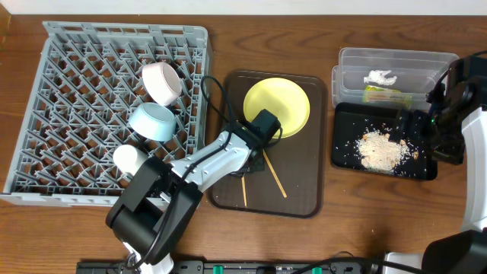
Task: Sort waste into correct bins and load items into the dishwasher
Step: 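Carry the chopstick with the left gripper and insert it into the rack, then release the chopstick and move the left gripper back to the tray, then pinch the second wooden chopstick on the tray with the left gripper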
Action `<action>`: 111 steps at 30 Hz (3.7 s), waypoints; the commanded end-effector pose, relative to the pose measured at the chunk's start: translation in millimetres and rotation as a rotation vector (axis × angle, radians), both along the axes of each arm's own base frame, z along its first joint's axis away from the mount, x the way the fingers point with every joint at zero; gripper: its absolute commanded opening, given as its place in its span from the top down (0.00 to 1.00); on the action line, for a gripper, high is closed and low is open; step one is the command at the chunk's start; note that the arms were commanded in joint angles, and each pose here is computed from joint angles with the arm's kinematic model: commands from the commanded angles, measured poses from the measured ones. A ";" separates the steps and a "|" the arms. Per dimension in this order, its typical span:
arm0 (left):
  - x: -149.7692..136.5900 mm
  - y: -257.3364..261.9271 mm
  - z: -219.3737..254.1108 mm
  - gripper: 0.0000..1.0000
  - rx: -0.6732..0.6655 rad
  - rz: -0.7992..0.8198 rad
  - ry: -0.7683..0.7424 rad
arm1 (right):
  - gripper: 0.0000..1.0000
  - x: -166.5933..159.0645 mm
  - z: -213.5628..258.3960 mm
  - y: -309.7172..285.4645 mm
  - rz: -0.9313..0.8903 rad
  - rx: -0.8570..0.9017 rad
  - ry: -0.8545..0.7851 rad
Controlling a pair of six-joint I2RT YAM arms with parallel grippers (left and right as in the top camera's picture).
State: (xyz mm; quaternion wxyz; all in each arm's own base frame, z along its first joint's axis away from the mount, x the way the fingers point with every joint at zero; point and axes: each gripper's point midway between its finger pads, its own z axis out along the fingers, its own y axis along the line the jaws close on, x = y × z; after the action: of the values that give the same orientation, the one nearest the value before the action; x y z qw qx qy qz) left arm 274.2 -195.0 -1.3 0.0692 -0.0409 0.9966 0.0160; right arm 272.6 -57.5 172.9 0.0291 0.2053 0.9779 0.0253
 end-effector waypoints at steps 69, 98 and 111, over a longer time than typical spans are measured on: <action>20.5 -63.8 44.7 0.54 -0.176 -0.005 -0.084 | 0.01 1.3 6.9 0.0 -0.003 0.001 -0.031; -4.0 -41.0 -24.9 0.81 0.012 -0.003 0.078 | 0.01 1.2 6.9 0.2 -0.002 0.001 -0.030; 14.4 -1.7 5.8 0.92 0.012 0.047 0.081 | 0.01 1.2 6.9 0.2 -0.002 0.001 -0.030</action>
State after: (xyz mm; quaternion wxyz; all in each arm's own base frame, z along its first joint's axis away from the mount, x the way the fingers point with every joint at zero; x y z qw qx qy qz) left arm 282.3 -218.4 0.6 0.0287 -0.0645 0.9974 0.0130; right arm 273.6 -57.1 173.0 0.0309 0.2052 0.9779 0.0269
